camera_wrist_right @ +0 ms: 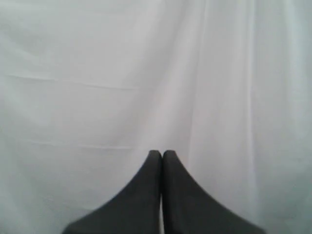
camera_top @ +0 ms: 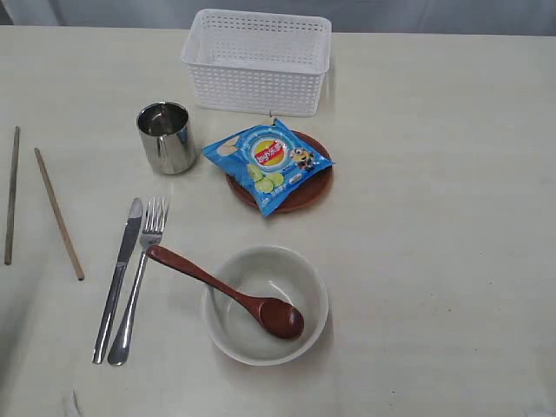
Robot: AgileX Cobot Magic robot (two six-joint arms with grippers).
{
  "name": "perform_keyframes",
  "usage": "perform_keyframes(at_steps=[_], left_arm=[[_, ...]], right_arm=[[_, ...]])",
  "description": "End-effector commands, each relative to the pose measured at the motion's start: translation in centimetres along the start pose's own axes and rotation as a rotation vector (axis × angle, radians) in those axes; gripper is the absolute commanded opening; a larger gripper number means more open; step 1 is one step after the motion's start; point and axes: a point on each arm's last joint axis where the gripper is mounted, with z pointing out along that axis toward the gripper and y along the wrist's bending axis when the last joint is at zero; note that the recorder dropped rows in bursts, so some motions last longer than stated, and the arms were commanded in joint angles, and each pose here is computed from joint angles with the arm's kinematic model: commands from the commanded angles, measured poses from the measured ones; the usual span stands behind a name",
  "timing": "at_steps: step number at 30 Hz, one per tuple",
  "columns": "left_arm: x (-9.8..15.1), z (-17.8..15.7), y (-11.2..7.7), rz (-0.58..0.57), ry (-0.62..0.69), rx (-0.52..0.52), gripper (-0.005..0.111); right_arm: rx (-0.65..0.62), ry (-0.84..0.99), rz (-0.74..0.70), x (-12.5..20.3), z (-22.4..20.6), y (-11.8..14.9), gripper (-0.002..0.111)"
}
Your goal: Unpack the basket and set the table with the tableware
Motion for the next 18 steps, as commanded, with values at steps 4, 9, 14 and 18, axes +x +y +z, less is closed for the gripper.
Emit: perform_keyframes(at_steps=[4,9,14,18], left_arm=[[0.1,0.0,0.0,0.002,-0.002,-0.003,0.0],[0.1,0.0,0.0,0.002,-0.002,-0.003,0.0],[0.1,0.0,0.0,0.002,-0.002,-0.003,0.0],[0.1,0.0,0.0,0.002,-0.002,-0.003,0.0]], right_arm=[[-0.169,-0.399,0.004,7.8,-5.6,0.6,0.0],[-0.165,-0.349,0.031,11.9,-6.9,0.3,0.0],[-0.156,-0.32,0.018,13.0,-7.2,0.1,0.0],[-0.15,-0.329,-0.022,12.8,-7.3,0.1,0.0]])
